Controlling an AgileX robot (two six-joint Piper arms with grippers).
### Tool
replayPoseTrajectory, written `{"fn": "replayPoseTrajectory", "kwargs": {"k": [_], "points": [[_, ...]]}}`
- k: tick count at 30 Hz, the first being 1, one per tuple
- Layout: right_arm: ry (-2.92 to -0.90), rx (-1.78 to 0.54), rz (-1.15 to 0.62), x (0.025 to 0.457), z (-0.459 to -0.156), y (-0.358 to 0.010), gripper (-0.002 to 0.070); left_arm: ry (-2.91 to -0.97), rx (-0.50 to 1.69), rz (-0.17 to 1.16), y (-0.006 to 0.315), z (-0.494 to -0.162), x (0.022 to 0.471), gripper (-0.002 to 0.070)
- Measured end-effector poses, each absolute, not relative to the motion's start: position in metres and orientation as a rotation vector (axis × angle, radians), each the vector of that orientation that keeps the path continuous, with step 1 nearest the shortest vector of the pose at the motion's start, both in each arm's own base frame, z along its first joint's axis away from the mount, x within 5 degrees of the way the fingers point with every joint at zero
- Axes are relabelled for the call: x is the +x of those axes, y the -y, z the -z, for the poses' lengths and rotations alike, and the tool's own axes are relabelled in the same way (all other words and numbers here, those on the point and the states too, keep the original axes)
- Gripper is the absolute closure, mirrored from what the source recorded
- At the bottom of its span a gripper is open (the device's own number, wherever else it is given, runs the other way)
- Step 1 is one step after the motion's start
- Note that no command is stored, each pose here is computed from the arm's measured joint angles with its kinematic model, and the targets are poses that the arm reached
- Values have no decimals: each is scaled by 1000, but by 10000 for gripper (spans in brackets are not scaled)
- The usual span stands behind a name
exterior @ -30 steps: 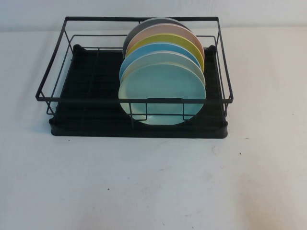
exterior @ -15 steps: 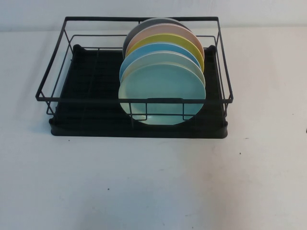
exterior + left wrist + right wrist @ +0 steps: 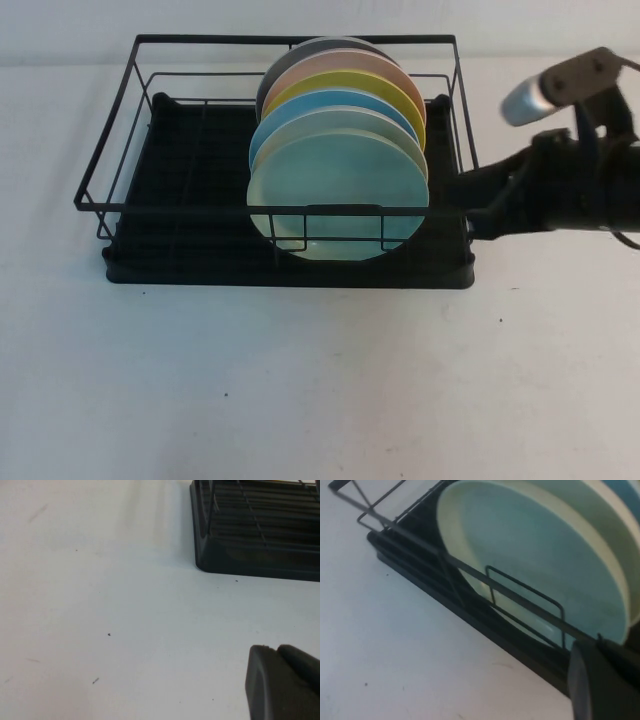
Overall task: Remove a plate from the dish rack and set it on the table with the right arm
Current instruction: Grasp the plate from the shelf
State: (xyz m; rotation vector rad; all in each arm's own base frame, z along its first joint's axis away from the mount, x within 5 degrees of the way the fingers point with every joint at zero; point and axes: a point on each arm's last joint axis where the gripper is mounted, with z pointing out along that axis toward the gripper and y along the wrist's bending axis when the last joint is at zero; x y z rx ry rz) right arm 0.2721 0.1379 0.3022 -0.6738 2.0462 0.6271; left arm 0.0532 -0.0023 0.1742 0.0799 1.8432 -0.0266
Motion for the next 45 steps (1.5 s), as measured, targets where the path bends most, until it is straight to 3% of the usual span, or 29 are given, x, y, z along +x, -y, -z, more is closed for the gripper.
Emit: {"fn": "replayPoseTrajectory", "kwargs": {"k": [6, 14, 18, 34, 45], "points": [[-1938, -918, -585, 292, -301, -176, 668, -1843, 80, 27, 2, -174, 53, 679], [-1813, -1065, -467, 314, -304, -191, 479, -1843, 80, 27, 2, -174, 53, 679], [-1770, -1094, -388, 322, -304, -191, 426, -1843, 80, 27, 2, -174, 53, 679], [-1754, -1123, -188, 344, -278, -190, 409, -1843, 80, 27, 2, -174, 53, 679], [-1752, -1128, -181, 358, -271, -196, 409, -1843, 80, 27, 2, -174, 53, 679]]}}
